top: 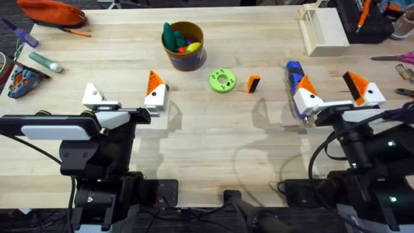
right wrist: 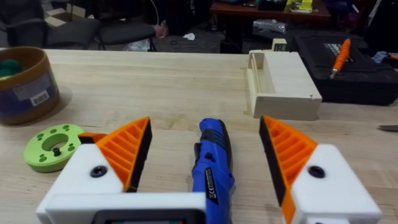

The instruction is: Pick up the gripper from the table and insert it into the empty holder that is missing its gripper. Then pick up a screw, insert it into the mounting hole, and use the screwdriver to tighten it. Finally, clean up the table by picking up the vegetable and placing it into the bucket.

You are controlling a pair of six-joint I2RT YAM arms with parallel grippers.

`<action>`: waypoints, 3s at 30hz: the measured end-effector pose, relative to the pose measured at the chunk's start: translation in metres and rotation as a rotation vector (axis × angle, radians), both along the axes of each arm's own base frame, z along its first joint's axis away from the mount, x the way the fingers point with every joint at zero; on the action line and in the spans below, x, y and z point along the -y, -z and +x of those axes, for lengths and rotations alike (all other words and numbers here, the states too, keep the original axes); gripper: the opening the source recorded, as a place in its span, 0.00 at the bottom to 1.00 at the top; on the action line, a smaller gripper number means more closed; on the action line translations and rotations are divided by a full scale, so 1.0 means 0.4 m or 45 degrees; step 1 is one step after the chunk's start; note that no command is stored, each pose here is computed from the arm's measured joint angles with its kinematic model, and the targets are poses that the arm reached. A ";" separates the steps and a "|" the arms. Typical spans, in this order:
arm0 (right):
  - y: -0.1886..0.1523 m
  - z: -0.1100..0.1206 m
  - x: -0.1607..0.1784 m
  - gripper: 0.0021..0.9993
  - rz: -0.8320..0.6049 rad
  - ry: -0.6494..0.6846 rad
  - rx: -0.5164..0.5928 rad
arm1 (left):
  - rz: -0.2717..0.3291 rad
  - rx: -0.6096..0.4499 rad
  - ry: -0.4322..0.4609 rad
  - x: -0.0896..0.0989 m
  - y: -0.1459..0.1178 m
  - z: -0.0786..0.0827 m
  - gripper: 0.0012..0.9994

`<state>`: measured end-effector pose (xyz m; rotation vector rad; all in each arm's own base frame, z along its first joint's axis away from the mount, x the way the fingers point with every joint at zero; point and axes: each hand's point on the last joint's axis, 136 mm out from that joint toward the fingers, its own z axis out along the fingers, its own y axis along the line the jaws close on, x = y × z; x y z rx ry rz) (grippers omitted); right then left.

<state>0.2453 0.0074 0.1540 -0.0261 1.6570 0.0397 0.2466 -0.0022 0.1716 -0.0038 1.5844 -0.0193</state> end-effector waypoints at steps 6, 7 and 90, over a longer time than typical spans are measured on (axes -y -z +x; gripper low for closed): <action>0.000 0.000 0.000 0.99 0.000 0.000 -0.001 | 0.000 0.000 0.000 0.000 0.000 0.000 0.99; -0.001 0.000 0.000 0.99 0.000 0.000 0.000 | 0.000 0.001 0.000 0.000 0.000 0.000 0.99; -0.158 -0.025 -0.005 0.99 0.000 -0.015 -1.185 | 0.058 -1.976 0.155 0.086 0.326 0.095 0.99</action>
